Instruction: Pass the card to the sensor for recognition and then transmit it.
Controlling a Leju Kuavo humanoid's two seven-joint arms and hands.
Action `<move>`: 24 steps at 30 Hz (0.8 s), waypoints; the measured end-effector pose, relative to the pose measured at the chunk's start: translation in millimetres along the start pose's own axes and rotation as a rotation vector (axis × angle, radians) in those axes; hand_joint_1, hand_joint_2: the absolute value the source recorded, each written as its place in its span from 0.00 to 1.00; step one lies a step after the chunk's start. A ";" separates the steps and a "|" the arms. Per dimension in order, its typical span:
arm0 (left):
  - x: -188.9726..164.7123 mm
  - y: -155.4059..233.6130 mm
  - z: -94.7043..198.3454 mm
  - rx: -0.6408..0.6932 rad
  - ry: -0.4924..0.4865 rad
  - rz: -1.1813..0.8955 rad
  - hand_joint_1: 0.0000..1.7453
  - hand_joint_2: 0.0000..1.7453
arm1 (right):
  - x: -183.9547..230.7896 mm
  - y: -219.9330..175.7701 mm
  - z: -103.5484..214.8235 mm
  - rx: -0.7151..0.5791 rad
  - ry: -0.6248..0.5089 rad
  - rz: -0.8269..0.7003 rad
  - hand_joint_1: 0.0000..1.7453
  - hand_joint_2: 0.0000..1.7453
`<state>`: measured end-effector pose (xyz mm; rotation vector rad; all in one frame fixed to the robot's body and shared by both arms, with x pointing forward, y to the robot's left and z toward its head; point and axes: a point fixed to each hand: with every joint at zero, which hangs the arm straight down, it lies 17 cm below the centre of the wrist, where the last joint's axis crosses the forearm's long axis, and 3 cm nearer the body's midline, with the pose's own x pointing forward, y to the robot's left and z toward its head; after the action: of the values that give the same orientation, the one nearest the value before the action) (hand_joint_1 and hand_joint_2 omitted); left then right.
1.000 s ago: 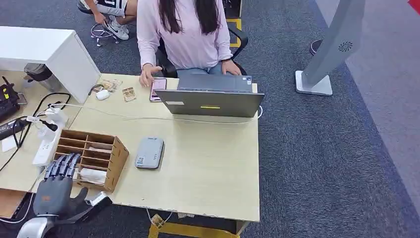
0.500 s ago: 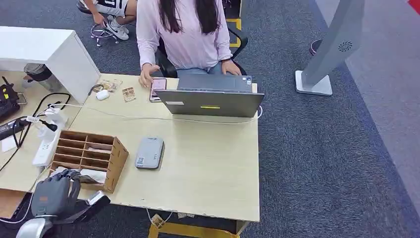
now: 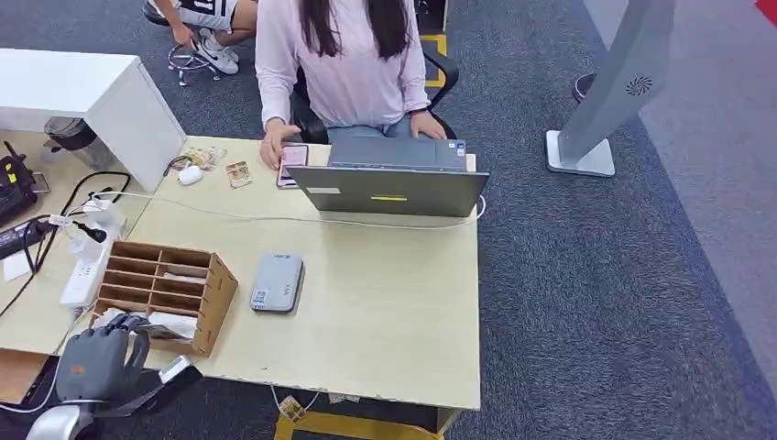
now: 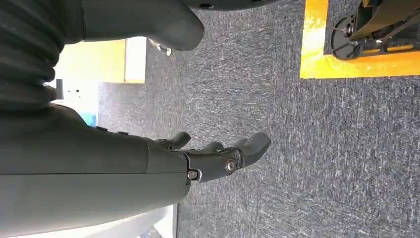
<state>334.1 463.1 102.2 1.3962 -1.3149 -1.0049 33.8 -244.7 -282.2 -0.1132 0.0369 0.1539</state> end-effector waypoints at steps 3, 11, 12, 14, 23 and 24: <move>7.8 12.6 -3.4 0.030 -0.015 0.010 1.00 1.00 | -0.3 -0.1 0.0 0.000 0.002 0.001 0.00 1.00; 40.1 57.9 -14.9 0.145 -0.063 0.057 1.00 1.00 | 0.4 0.0 0.0 0.001 -0.001 0.000 0.00 1.00; 44.1 63.2 -16.7 0.161 -0.068 0.066 1.00 1.00 | 0.3 0.0 0.0 0.001 -0.001 -0.001 0.00 1.00; 46.5 67.0 -18.2 0.172 -0.071 0.071 1.00 1.00 | 0.2 0.0 0.0 0.001 0.000 -0.002 0.00 1.00; 52.4 79.1 -26.7 0.209 -0.074 0.124 1.00 1.00 | 0.5 0.1 0.1 0.002 -0.002 0.008 0.00 1.00; 53.5 83.5 -31.4 0.224 -0.077 0.136 1.00 1.00 | 0.4 0.3 0.1 0.003 -0.001 0.013 0.00 1.00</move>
<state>350.4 414.1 192.4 1.4225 -1.5963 -0.8474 34.2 -244.4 -282.1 -0.1103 0.0370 0.1667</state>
